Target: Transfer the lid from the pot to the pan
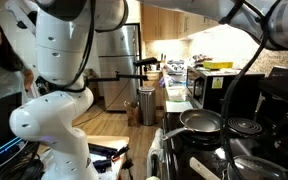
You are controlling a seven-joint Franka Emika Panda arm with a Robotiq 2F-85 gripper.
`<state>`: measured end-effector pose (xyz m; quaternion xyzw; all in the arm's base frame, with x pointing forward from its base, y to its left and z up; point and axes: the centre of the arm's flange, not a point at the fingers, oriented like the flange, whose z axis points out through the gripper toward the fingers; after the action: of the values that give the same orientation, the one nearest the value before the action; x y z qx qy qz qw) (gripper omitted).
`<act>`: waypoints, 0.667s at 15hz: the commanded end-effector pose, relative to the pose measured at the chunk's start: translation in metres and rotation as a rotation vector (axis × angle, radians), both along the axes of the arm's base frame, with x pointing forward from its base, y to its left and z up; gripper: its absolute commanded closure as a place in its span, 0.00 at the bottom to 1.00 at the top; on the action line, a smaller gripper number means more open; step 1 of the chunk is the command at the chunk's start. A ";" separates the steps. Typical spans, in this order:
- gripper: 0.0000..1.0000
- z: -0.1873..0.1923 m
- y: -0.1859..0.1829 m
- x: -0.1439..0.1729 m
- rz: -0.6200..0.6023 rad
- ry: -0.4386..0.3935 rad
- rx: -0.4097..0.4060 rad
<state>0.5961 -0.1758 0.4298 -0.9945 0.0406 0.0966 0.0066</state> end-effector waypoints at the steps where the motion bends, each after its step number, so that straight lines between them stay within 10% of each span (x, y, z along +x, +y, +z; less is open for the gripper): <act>1: 0.00 -0.004 -0.004 -0.014 0.016 -0.010 0.008; 6: 0.00 -0.010 -0.014 -0.024 -0.004 0.005 0.007; 10: 0.41 -0.012 -0.017 -0.029 0.003 0.012 0.010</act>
<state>0.5818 -0.1913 0.4158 -0.9924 0.0518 0.1111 0.0113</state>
